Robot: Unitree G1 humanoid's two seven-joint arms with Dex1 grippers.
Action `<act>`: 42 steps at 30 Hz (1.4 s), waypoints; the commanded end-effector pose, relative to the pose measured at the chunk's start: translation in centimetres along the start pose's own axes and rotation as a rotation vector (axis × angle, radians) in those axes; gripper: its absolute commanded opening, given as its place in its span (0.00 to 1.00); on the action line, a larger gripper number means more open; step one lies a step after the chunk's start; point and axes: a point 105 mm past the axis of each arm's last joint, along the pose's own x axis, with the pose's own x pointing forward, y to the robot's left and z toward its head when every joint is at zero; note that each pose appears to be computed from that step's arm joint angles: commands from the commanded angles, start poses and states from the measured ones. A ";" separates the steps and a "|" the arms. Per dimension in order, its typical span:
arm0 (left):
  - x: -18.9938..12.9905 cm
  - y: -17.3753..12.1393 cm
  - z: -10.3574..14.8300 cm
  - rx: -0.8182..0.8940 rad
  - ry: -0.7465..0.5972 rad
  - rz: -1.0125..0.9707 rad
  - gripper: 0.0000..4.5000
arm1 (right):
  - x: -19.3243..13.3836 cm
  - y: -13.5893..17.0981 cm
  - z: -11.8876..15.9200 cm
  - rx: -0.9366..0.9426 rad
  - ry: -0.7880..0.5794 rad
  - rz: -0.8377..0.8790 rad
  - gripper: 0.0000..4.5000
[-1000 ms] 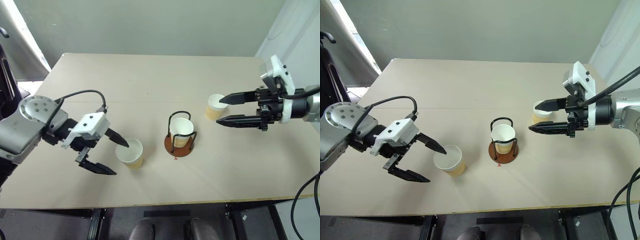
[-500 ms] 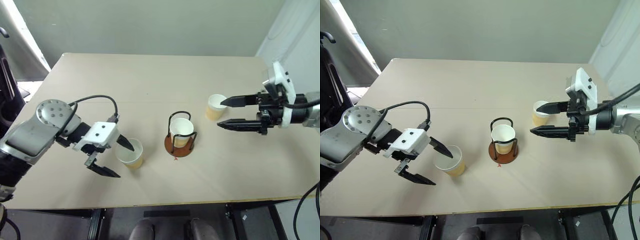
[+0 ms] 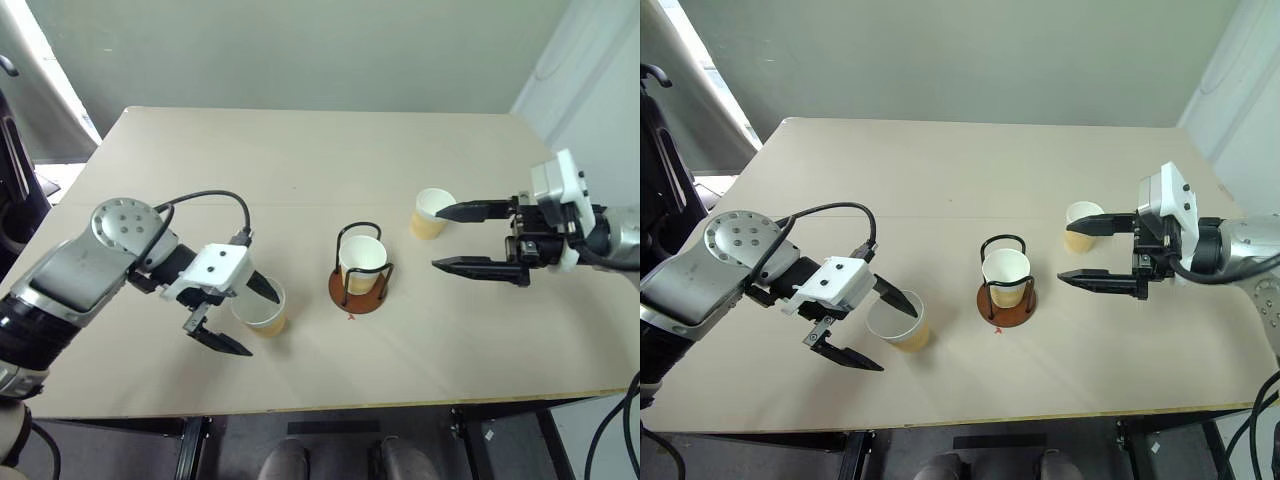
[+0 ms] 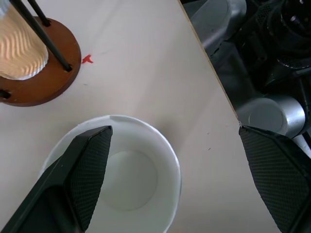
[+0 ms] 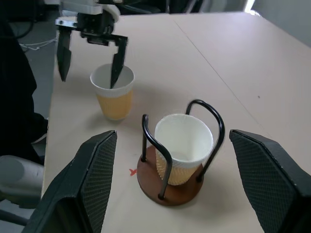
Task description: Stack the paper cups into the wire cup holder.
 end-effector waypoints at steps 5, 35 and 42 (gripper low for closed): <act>-0.4 -0.1 0.6 0.032 0.025 -0.028 1.00 | -0.1 0.4 0.8 -0.132 -0.053 0.029 0.83; 0.3 0.2 -2.6 0.105 0.150 -0.020 0.12 | 0.1 0.3 -0.1 -0.113 -0.023 0.072 0.84; -0.6 1.6 0.1 0.029 0.001 0.030 0.01 | -0.7 -0.4 -0.2 -0.071 0.018 0.067 0.84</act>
